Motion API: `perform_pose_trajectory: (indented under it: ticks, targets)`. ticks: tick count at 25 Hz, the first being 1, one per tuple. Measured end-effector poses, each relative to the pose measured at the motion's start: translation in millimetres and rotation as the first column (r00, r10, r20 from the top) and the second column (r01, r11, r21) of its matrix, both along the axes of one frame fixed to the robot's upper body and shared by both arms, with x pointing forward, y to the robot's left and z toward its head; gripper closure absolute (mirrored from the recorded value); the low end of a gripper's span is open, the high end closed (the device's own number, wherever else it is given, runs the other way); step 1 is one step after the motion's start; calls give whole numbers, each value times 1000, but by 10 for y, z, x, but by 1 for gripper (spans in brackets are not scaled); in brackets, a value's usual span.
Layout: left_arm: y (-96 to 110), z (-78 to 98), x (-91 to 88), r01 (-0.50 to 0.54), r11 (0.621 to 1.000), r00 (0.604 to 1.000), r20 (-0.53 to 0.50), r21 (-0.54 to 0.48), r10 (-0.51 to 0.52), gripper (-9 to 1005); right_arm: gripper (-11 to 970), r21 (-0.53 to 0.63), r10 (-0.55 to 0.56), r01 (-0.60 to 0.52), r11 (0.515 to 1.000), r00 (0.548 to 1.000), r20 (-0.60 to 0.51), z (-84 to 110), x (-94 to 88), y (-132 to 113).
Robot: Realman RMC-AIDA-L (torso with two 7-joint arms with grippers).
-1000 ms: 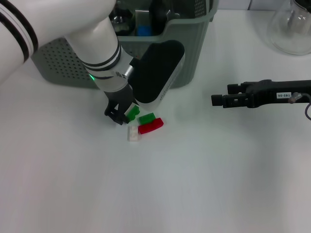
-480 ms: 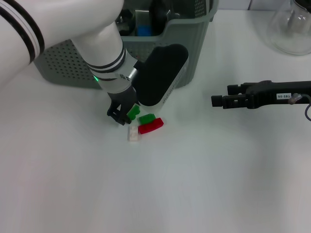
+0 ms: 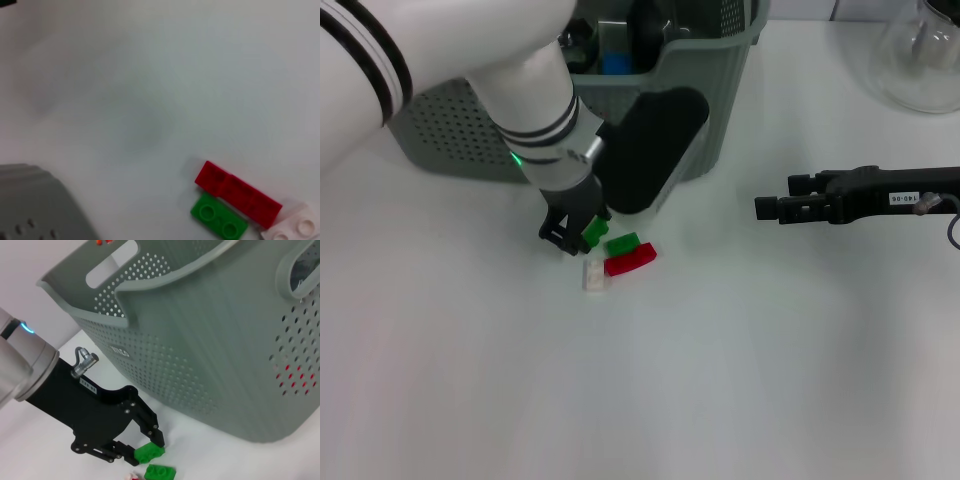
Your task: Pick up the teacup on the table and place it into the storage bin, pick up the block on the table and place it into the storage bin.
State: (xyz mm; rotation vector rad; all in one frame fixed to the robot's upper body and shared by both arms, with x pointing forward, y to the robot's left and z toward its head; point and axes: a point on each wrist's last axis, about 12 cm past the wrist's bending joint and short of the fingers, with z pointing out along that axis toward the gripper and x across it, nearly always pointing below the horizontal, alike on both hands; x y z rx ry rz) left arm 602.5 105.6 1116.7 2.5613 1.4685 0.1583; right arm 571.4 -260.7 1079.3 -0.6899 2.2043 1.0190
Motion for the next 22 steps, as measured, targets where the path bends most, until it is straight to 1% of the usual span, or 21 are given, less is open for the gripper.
perform_pose_trajectory:
  ticks: [3, 5, 8, 10, 13, 15, 16, 17, 18, 19, 20, 21, 22]
  targets:
    - [39, 116, 13, -48, 998, 999, -15, -46, 48, 571, 12, -1, 0, 0, 1000, 1000, 1, 4, 3, -6]
    - [148, 226, 30, -114, 989, 993, -41, -98, 110, 569, 12, -4, -1, 1, 1000, 1000, 3, 8, 6, -17]
    - [364, 358, 21, -219, 959, 974, -102, -180, 203, 567, 12, -6, 1, -1, 1000, 1000, 4, 17, 6, -38]
    - [557, 437, -28, -300, 923, 949, -172, -241, 264, 565, 12, -9, 2, -2, 1000, 1000, 5, 25, 8, -52]
    - [850, 554, -160, -423, 844, 891, -323, -329, 320, 563, 12, -15, 12, -12, 1000, 1000, 6, 37, 8, -64]
    - [1039, 643, -282, -499, 771, 837, -452, -396, 309, 561, 12, -20, 19, -19, 1000, 1000, 7, 48, 10, -74]
    - [1105, 686, -337, -525, 737, 813, -506, -425, 288, 560, 12, -23, 21, -21, 999, 1000, 9, 53, 12, -80]
    - [1171, 736, -379, -557, 692, 788, -557, -459, 265, 560, 12, -28, 23, -23, 999, 1000, 10, 59, 16, -92]
    - [1232, 793, -408, -590, 638, 763, -600, -495, 240, 559, 12, -32, 25, -24, 999, 1000, 12, 65, 19, -101]
    - [1266, 834, -411, -611, 598, 750, -620, -518, 230, 558, 12, -37, 28, -27, 999, 1000, 12, 67, 20, -106]
    - [1308, 899, -398, -641, 534, 734, -643, -551, 219, 557, 12, -41, 30, -30, 999, 999, 13, 73, 25, -113]
    - [1308, 899, -398, -641, 534, 734, -643, -551, 219, 556, 12, -43, 33, -32, 999, 999, 14, 79, 29, -115]
    - [1348, 957, -376, -670, 473, 718, -662, -572, 216, 556, 12, -45, 36, -35, 998, 999, 14, 83, 30, -117]
